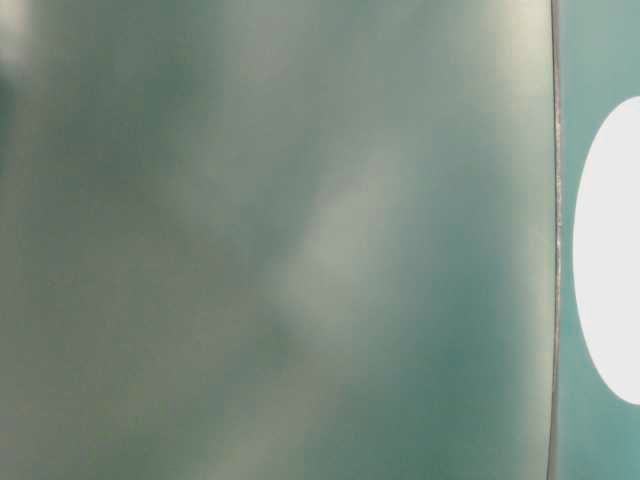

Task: Scoop the yellow hexagonal prism block from the bowl with a spoon using the right arm.
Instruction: 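Move the right gripper toward the pink spoon handle in the spoon rest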

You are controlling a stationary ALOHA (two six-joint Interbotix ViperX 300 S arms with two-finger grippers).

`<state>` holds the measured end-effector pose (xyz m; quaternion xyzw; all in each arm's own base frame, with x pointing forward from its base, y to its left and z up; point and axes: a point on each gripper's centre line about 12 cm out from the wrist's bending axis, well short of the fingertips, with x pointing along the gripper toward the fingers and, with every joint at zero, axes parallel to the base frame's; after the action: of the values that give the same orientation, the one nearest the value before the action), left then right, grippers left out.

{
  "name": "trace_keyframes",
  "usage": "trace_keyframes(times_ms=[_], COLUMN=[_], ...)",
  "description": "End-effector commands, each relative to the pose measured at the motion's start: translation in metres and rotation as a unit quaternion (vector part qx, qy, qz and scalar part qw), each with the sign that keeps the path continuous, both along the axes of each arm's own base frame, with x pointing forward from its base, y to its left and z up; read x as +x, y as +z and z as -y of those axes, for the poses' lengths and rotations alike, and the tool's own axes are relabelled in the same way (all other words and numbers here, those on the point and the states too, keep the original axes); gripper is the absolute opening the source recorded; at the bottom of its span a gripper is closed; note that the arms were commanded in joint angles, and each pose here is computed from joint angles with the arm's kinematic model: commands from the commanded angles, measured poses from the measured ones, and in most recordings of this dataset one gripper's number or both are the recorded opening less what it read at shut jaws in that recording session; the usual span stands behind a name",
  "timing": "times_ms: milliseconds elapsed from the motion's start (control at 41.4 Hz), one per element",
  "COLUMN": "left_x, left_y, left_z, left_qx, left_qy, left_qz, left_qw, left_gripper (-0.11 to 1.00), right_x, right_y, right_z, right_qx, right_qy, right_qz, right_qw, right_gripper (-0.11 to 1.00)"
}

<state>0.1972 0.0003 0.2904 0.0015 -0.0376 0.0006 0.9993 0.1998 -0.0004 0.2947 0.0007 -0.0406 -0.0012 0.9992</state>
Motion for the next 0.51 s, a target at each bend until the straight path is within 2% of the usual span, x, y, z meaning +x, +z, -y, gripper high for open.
trace_keyframes(times_ms=[0,48,121,484], left_x=[0.0025,0.0008,-0.001,-0.0015], left_y=[0.0084,0.0092,0.0105,0.0106], left_z=[0.0006,0.0005,0.0005,0.0004], left_qx=[0.005,-0.002,-0.003,-0.005], left_qy=[-0.002,-0.002,-0.002,-0.002], left_qz=[-0.008,-0.021,-0.021,-0.021], left_qw=[1.0,0.9998,0.9998,0.9998], left_gripper=[-0.01,0.03,0.01,0.01], right_x=[0.0019,0.0038,0.0043,0.005], right_y=[0.0045,0.0028,0.0018,0.005], right_z=[0.0019,0.0019,0.0019,0.0022], right_qx=[0.002,0.004,0.004,0.01], right_qy=[-0.004,-0.004,-0.004,-0.005], right_qz=[0.002,-0.016,-0.024,-0.019], right_qw=[1.0,0.9999,0.9997,0.9998], right_gripper=[0.0,0.0,0.0,0.01])
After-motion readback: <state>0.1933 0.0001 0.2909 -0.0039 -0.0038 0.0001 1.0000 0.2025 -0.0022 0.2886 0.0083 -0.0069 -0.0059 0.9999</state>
